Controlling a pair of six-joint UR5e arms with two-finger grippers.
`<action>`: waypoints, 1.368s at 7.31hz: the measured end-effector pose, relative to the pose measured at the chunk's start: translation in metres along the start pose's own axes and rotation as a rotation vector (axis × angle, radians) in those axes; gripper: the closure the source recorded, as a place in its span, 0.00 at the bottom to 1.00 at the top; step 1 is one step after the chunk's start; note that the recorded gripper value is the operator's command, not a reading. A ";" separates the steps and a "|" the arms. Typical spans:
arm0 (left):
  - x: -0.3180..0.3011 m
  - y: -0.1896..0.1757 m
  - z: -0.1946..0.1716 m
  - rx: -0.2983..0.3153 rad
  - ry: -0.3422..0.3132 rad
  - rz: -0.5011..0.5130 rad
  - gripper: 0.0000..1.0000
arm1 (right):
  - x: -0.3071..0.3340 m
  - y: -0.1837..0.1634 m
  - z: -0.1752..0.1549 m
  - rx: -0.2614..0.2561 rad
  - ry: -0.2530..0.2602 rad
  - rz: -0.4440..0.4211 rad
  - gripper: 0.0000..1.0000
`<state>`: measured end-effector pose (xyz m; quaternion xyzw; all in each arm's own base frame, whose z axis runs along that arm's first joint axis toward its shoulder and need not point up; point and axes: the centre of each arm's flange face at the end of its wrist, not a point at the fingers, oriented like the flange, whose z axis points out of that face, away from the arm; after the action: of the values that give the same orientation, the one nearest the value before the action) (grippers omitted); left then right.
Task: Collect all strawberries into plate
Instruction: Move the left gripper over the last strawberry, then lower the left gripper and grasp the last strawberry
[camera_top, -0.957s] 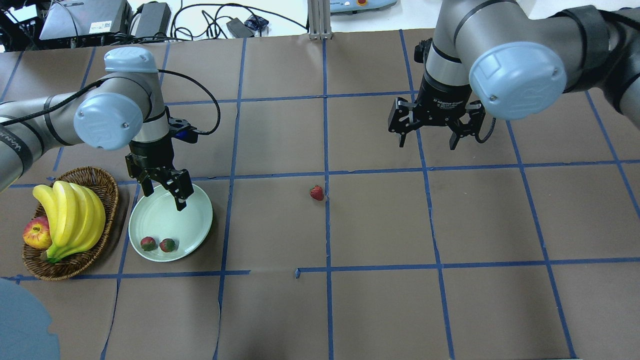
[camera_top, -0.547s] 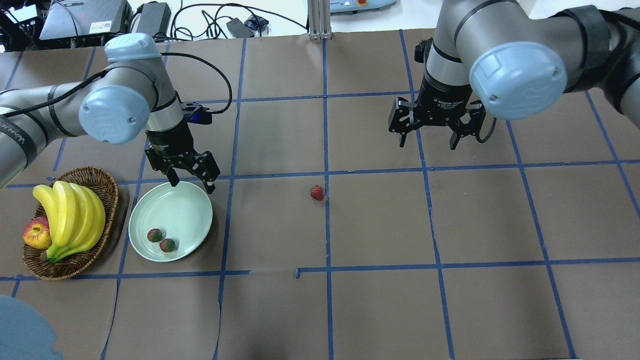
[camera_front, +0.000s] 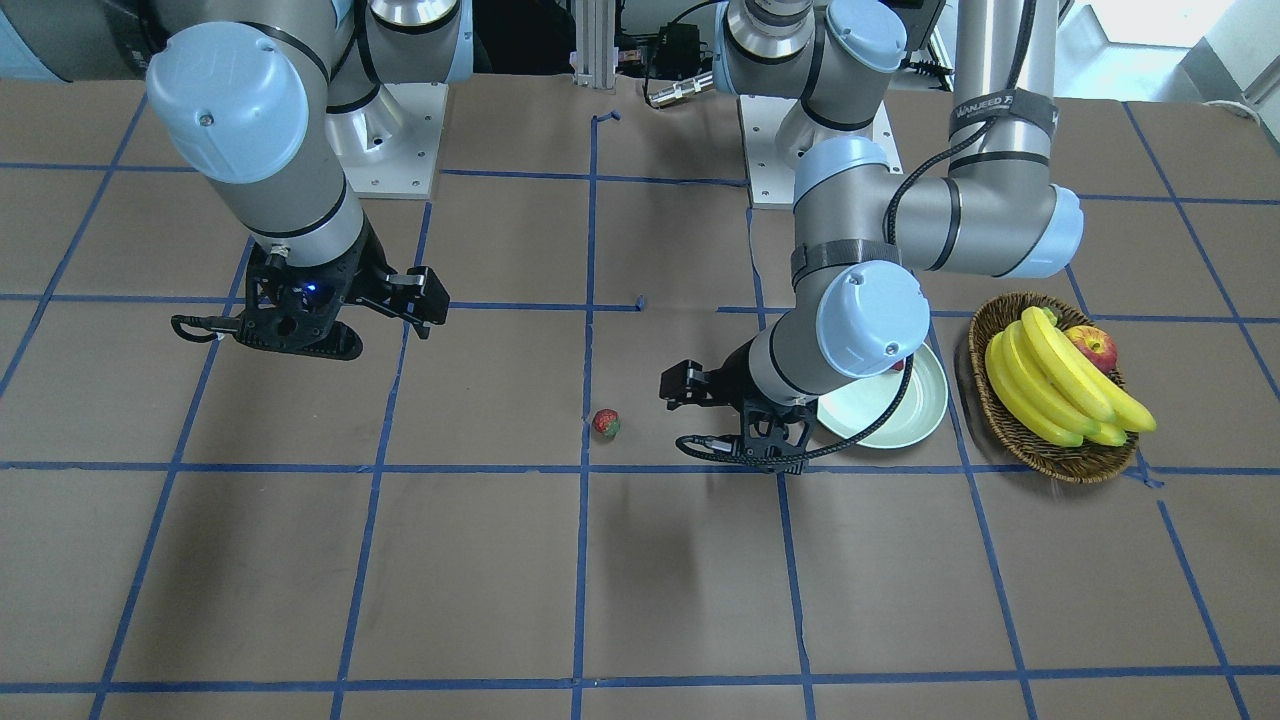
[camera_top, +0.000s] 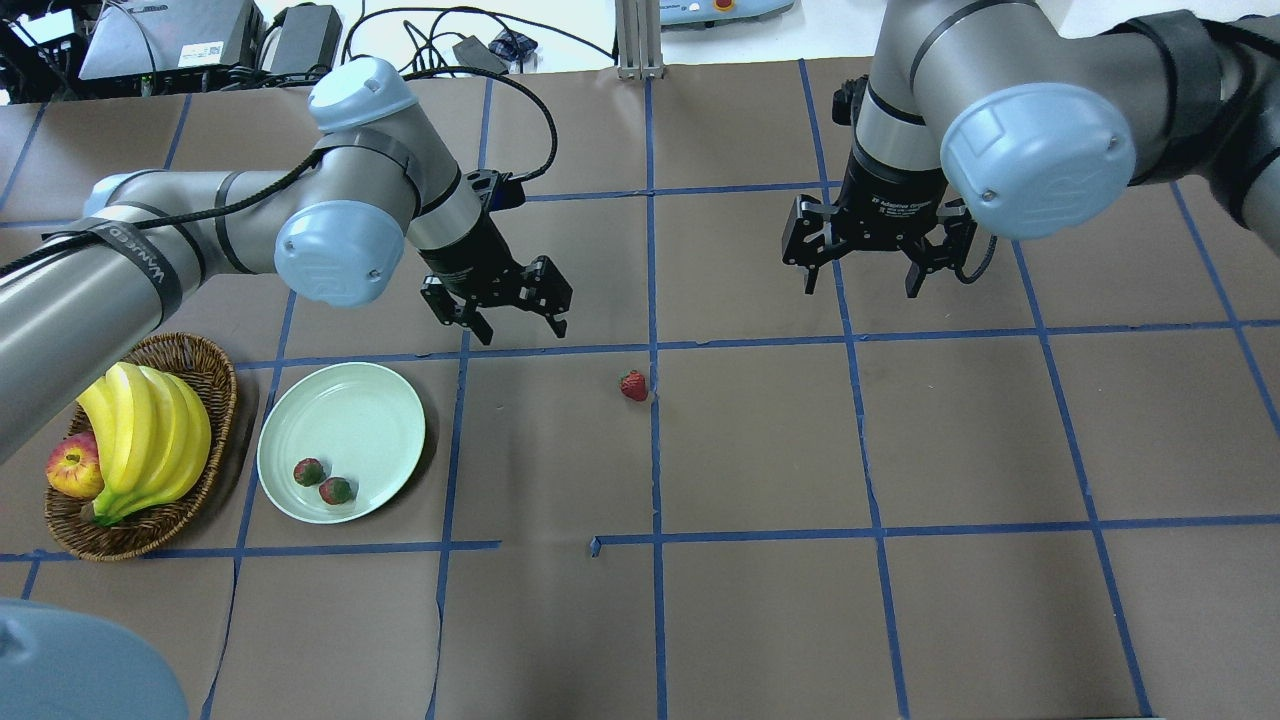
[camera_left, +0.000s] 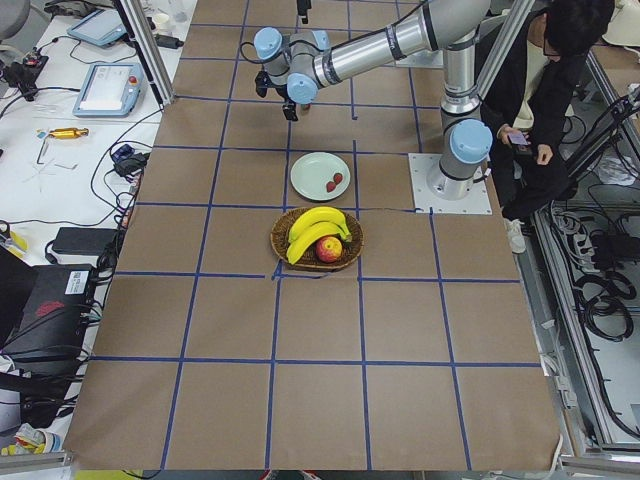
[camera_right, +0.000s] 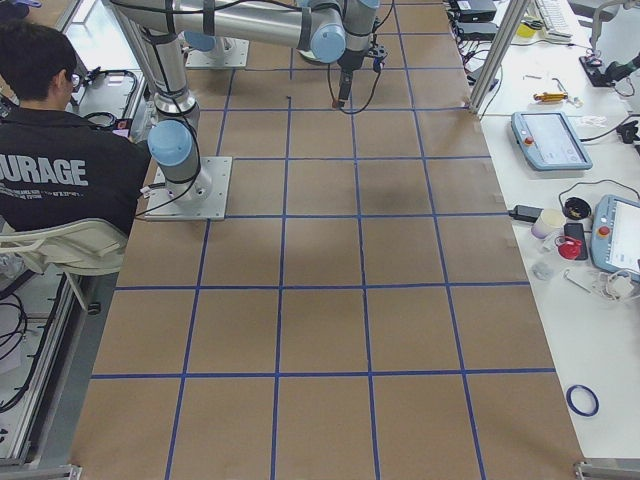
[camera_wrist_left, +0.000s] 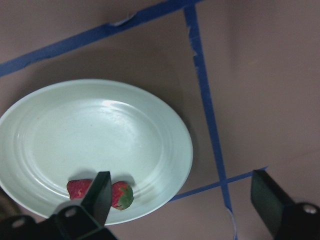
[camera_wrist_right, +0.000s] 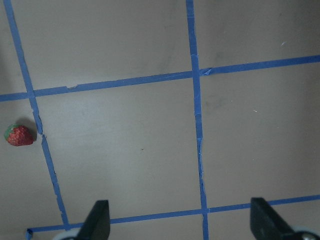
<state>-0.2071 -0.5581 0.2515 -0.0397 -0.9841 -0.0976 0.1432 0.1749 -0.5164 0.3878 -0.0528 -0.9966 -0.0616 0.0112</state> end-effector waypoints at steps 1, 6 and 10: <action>0.014 -0.003 0.015 -0.007 0.035 -0.018 0.00 | 0.001 0.000 -0.001 0.002 0.005 -0.003 0.00; 0.052 -0.008 0.084 -0.082 0.079 -0.141 0.15 | 0.010 0.000 -0.002 -0.010 0.009 0.011 0.00; 0.057 -0.010 0.104 -0.102 0.073 -0.156 0.87 | 0.010 0.000 0.002 -0.013 0.008 0.012 0.00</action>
<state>-0.2911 -0.5441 0.1680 0.0333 -0.9720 -0.1599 0.1689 0.1649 -0.5149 0.3864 -0.0585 -0.9958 -0.0684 0.0154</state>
